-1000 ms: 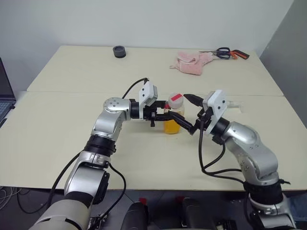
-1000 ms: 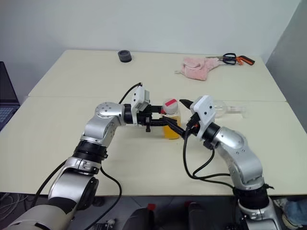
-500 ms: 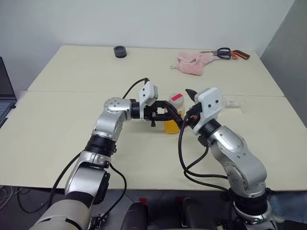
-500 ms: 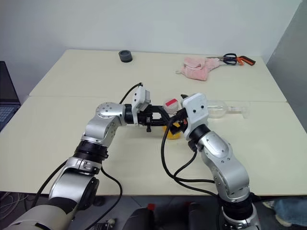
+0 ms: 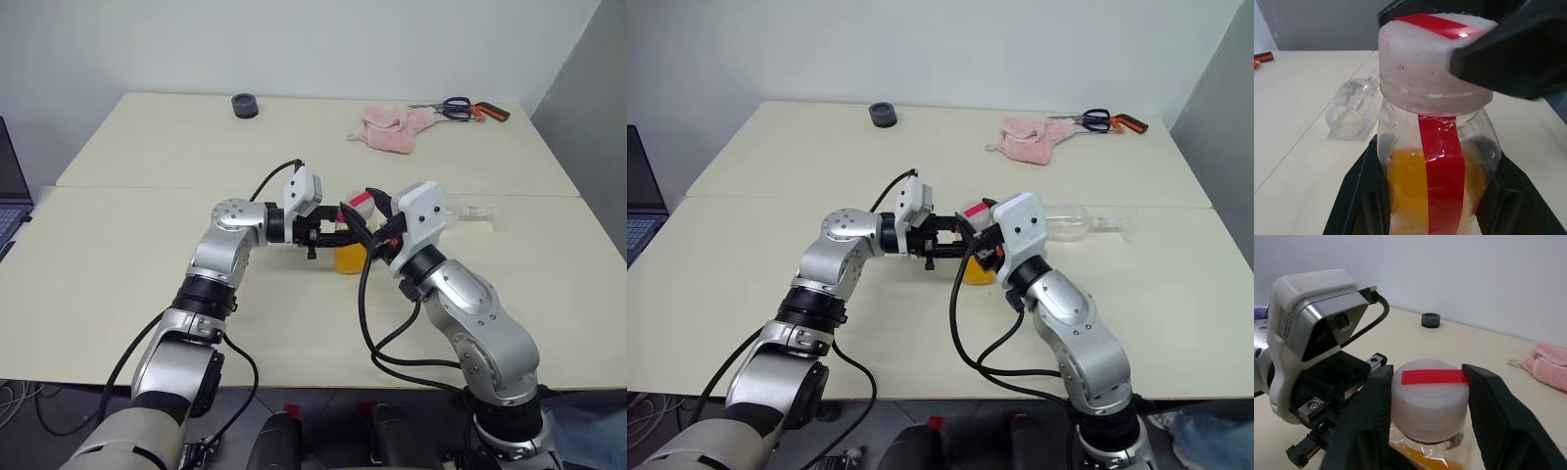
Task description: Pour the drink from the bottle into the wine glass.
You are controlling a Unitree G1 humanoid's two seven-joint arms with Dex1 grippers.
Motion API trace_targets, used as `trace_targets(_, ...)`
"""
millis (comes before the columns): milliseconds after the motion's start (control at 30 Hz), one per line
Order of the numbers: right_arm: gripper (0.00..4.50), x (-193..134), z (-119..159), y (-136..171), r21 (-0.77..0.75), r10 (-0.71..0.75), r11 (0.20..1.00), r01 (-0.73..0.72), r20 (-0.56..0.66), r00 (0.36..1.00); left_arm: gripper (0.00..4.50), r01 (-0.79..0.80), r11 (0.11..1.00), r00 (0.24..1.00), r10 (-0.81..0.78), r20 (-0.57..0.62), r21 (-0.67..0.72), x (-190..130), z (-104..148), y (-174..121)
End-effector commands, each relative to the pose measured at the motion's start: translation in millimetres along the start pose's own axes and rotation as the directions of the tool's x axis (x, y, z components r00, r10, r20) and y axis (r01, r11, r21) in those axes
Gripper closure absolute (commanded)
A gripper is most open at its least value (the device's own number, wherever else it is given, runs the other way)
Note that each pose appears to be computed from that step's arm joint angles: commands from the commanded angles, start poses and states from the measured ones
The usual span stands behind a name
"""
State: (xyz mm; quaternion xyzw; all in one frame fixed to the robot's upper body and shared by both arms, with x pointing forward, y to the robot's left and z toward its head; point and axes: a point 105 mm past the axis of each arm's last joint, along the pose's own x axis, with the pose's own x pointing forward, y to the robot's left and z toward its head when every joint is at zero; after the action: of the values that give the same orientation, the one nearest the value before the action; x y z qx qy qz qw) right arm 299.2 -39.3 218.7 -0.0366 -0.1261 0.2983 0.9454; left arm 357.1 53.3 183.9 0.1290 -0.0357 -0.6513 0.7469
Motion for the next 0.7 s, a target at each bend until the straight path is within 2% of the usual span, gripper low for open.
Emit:
trace_targets(33, 2.65, 2, 15, 11, -0.031, 0.105, 0.994, -0.103, 0.080, 0.991, 2.78, -0.002, 0.998, 0.999, 0.000, 0.033, 0.061, -1, 17, 3)
trace_targets(167, 2.66, 7, 15, 18, -0.049, 0.314, 0.949, -0.311, 0.122, 0.941, 2.79, 0.005, 0.998, 0.999, -0.007, 0.032, 0.063, 0, 19, 4)
trace_targets(300, 2.66, 15, 6, 7, -0.028, 0.517, 0.856, -0.517, 0.060, 0.854, 2.80, 0.018, 0.997, 0.999, -0.020, 0.030, 0.075, 2, 20, 4)
trace_targets(467, 2.66, 31, -1, -21, 0.060, 0.549, 0.834, -0.549, 0.008, 0.836, 2.81, 0.017, 0.996, 0.999, -0.020, 0.034, 0.083, 3, 22, 4)
trace_targets(567, 2.66, 30, 1, -28, 0.048, 0.532, 0.846, -0.532, 0.006, 0.847, 2.81, 0.009, 0.997, 0.999, -0.012, 0.036, 0.083, 2, 22, 5)
trace_targets(700, 1.29, 25, 6, -34, 0.045, 0.487, 0.872, -0.487, 0.026, 0.873, 2.81, 0.002, 0.997, 0.999, -0.005, 0.037, 0.080, 0, 21, 4)
